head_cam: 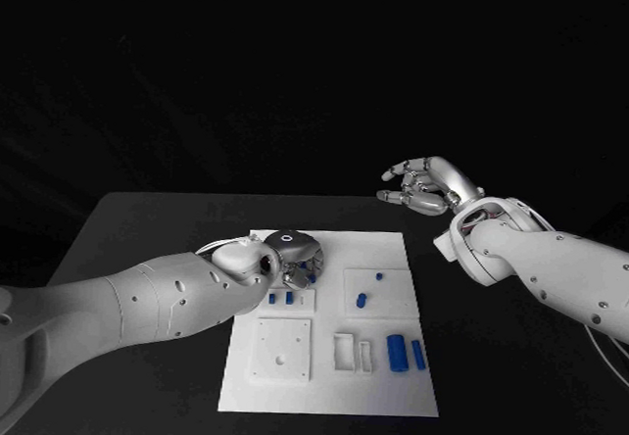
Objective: Assemble the parts on the task board
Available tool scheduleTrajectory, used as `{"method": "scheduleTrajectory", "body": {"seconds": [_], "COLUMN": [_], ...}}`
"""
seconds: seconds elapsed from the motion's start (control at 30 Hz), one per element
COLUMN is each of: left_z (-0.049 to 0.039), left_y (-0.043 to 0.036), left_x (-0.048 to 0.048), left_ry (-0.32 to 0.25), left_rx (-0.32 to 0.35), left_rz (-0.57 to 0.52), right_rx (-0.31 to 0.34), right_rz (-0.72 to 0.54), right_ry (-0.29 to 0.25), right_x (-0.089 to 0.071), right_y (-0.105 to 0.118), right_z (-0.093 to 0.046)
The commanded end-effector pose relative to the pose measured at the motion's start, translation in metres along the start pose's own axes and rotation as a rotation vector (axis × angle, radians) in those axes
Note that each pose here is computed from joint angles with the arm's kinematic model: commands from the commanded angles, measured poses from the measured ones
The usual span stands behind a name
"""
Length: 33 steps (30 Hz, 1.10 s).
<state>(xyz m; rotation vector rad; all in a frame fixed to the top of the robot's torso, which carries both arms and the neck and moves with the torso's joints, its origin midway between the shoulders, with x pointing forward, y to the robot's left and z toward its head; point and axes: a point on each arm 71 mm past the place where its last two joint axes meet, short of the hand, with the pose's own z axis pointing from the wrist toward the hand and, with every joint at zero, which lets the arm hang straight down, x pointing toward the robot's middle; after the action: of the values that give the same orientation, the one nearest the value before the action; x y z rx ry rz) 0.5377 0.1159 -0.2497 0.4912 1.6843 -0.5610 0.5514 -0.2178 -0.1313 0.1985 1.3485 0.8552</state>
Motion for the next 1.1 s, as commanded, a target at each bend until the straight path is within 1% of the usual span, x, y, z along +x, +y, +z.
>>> {"method": "scheduleTrajectory", "body": {"seconds": [0.03, 0.13, 0.2, 0.3, 0.47, 0.6, 0.8, 1.0, 1.1], "left_z": [-0.0036, -0.0056, -0.0067, -0.0084, -0.0085, -0.0098, -0.0141, -0.024, -0.0286], "left_y": [-0.001, -0.0021, -0.0052, -0.0068, -0.0076, -0.0063, -0.0001, 0.0139, 0.0209], "left_x": [0.0074, 0.0055, 0.0031, 0.0015, -0.005, -0.0069, -0.0137, -0.0153, -0.0146], "left_ry": [-0.002, -0.028, -0.042, -0.056, -0.078, -0.086, -0.092, -0.069, -0.059], "left_rx": [-0.003, 0.005, 0.02, 0.025, 0.02, 0.017, -0.007, -0.042, -0.059], "left_rz": [-0.019, -0.047, -0.058, -0.079, -0.099, -0.103, -0.136, -0.148, -0.148], "right_rx": [-0.01, -0.01, -0.009, -0.008, -0.008, -0.007, -0.006, -0.003, -0.002], "right_rz": [0.0, 0.0, 0.0, -0.001, -0.001, -0.001, -0.001, -0.003, -0.003], "right_ry": [0.011, 0.011, 0.01, 0.01, 0.011, 0.01, 0.01, 0.009, 0.008], "right_x": [0.002, 0.001, 0.001, 0.001, 0.001, 0.001, 0.001, -0.001, -0.001], "right_y": [0.001, 0.001, 0.001, 0.001, 0.001, 0.0, 0.0, -0.001, -0.002], "right_z": [0.0, 0.0, 0.0, 0.0, 0.0, 0.0, 0.0, -0.001, -0.001]}}
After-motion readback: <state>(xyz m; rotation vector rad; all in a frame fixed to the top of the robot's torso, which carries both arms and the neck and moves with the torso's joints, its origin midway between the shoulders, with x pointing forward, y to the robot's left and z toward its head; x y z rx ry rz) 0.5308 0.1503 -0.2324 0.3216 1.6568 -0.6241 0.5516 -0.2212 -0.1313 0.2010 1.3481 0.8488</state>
